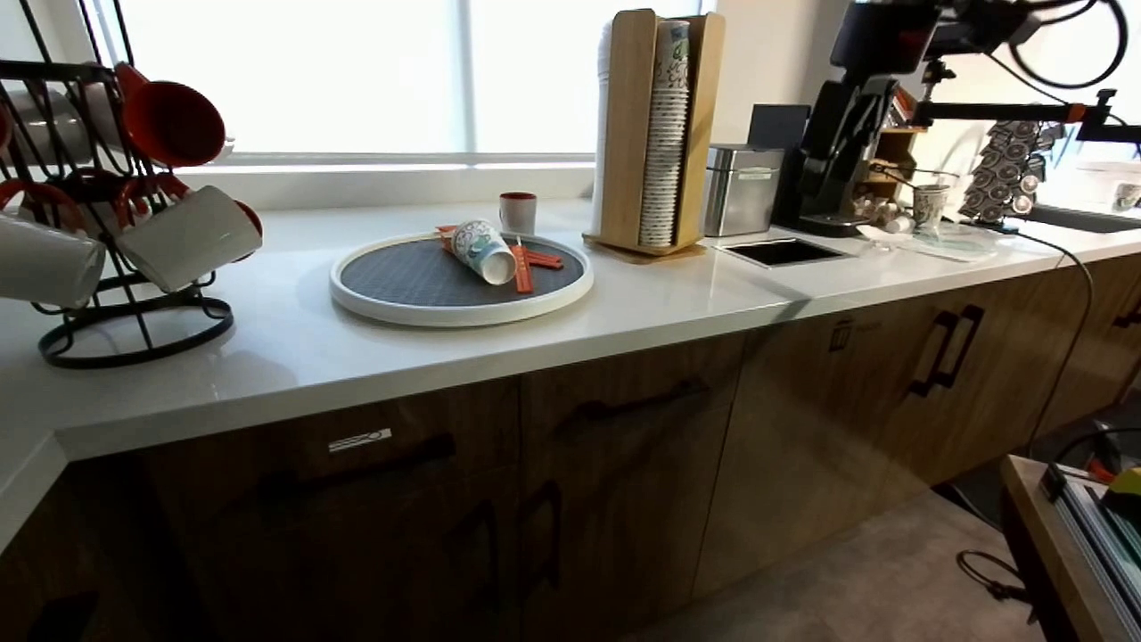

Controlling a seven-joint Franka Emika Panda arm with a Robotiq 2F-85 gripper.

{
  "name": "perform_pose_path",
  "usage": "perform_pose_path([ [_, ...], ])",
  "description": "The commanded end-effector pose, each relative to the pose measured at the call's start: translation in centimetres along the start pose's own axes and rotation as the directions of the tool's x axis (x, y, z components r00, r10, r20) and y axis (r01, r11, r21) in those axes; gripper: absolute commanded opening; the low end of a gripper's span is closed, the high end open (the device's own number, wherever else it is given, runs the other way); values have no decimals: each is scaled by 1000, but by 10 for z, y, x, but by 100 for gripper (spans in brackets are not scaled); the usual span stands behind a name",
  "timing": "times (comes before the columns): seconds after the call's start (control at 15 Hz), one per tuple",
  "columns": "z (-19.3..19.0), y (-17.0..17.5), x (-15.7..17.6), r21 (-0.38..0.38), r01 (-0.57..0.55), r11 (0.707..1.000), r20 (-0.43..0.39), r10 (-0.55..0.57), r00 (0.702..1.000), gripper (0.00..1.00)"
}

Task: Close the open drawer.

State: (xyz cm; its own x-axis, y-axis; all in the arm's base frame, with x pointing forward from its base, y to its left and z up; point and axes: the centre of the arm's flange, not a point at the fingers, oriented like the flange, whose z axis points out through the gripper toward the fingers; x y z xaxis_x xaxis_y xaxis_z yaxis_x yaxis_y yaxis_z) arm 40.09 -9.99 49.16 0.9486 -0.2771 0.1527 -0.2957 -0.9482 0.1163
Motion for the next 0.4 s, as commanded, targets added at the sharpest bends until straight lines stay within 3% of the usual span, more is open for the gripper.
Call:
perform_pose_path([
  [0.0, -35, -4, 11, -14, -39, 999, 166, 41, 985, 100],
  [0.07, -18, 0, -2, -12, -18, 1000, 93, 19, 996, 99],
  [0.33, -31, 0, 3, -7, -33, 999, 135, 33, 990, 100],
])
